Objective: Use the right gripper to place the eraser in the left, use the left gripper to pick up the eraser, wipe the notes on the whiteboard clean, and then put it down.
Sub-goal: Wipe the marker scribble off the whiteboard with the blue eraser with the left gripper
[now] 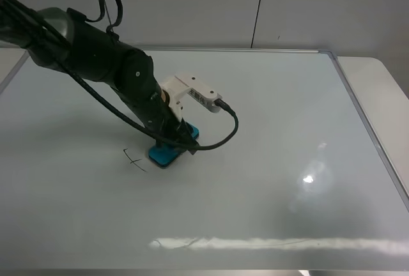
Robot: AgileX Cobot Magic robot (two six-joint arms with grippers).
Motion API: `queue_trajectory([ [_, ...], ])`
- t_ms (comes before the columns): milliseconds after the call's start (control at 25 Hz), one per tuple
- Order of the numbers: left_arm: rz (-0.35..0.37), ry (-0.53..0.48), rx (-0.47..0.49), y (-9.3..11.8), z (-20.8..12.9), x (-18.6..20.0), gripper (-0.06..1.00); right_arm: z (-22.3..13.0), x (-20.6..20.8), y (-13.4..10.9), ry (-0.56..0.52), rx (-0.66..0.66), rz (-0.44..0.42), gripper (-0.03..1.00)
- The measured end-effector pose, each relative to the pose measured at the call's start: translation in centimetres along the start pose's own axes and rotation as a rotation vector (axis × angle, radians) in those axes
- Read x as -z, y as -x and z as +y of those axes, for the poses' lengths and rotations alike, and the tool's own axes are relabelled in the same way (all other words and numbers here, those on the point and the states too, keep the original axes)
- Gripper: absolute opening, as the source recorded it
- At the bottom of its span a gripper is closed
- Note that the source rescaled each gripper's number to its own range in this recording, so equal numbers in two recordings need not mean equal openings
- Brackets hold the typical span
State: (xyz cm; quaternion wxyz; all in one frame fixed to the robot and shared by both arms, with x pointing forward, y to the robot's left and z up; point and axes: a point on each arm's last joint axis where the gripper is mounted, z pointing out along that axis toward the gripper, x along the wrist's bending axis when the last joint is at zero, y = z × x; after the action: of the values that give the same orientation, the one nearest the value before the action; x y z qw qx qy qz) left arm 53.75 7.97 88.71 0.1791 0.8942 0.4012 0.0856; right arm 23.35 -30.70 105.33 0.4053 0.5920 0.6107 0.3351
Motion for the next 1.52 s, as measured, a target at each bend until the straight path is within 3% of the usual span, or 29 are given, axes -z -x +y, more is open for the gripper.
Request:
queue_trajectory([
  [240,0.046,0.011,0.069,-3.6,-0.3,0.2,0.03,0.0,0.0,0.0,0.0,0.0,0.0,1.0],
  [680,0.138,-0.074,0.131,-4.8,-1.4,2.2,0.03,0.0,0.0,0.0,0.0,0.0,0.0,1.0],
  [920,0.16,-0.067,0.219,-4.7,-5.1,2.9,0.03,0.0,0.0,0.0,0.0,0.0,0.0,1.0],
  [1200,0.136,-0.039,0.259,-3.1,-7.4,3.7,0.03,0.0,0.0,0.0,0.0,0.0,0.0,1.0],
  [1520,0.036,-0.042,0.249,2.6,-6.9,3.5,0.03,0.0,0.0,0.0,0.0,0.0,0.0,1.0],
])
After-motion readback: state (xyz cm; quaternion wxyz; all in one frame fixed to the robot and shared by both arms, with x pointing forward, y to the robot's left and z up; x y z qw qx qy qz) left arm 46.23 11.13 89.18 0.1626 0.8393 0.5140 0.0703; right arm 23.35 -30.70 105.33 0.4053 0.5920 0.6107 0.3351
